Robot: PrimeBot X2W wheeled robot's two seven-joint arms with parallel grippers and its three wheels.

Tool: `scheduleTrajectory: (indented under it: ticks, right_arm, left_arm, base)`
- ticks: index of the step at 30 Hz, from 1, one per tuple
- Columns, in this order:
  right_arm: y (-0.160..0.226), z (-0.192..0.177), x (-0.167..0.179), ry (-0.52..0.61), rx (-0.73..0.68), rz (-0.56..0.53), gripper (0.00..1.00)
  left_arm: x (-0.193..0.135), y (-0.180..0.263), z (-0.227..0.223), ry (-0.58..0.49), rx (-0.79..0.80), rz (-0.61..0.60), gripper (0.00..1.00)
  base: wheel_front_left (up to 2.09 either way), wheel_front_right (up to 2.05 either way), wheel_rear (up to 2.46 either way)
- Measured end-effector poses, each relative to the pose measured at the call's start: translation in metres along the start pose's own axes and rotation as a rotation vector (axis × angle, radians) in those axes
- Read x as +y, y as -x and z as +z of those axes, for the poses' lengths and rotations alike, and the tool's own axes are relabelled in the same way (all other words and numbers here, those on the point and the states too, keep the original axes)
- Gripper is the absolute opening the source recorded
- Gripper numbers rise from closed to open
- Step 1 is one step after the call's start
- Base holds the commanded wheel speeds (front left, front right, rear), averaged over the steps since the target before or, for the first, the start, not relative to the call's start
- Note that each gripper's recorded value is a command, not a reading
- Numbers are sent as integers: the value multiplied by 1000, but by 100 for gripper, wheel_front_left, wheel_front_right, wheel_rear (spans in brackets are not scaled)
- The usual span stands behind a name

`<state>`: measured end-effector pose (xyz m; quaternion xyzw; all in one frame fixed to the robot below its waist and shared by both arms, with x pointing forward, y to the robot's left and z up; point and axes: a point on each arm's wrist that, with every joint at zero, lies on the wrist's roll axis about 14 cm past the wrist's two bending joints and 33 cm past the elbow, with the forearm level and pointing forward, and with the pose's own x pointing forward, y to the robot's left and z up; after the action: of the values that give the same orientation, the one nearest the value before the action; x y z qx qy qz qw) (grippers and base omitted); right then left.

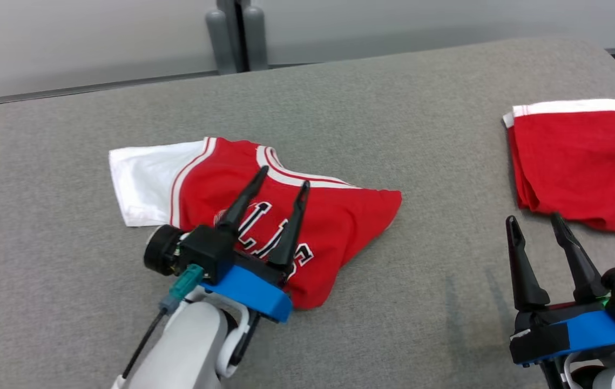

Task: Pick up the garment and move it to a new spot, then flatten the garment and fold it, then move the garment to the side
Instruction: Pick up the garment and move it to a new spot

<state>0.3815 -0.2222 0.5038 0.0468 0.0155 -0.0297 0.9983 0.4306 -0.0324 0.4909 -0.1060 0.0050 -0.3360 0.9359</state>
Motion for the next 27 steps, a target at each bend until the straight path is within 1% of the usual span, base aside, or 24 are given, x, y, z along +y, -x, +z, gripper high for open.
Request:
scheduleTrajectory:
  ticks: [2, 4, 8, 10, 12, 15, 18, 27]
  right_arm:
    - [-4, 4, 10, 1, -14, 31, 100]
    - [-8, 8, 22, -1, -22, 66, 100]
    - [-13, 14, 41, -1, -33, 127, 100]
    - [-13, 16, 50, -2, -33, 152, 100]
    - [-13, 18, 54, -2, -37, 166, 100]
    - [-9, 20, 58, 1, -36, 179, 100]
    - [-3, 23, 60, 3, -39, 185, 100]
    - [24, 20, 49, 20, -7, 159, 100]
  left_arm:
    - [23, 10, 19, -48, -46, 83, 100]
    - [53, 26, 35, -80, -80, 201, 100]
    - [105, 74, 57, -138, -116, 407, 100]
    - [123, 99, 64, -163, -124, 489, 100]
    - [134, 122, 64, -177, -115, 546, 100]
    - [144, 149, 61, -191, -94, 600, 100]
    - [142, 168, 55, -198, -67, 618, 100]
    - [119, 183, 43, -194, -16, 568, 100]
  base:
    - [0, 0, 0]
    - [0, 0, 0]
    - [0, 0, 0]
    - [0, 0, 0]
    - [0, 0, 0]
    - [0, 0, 0]
    - [0, 0, 0]
    - [0, 0, 0]
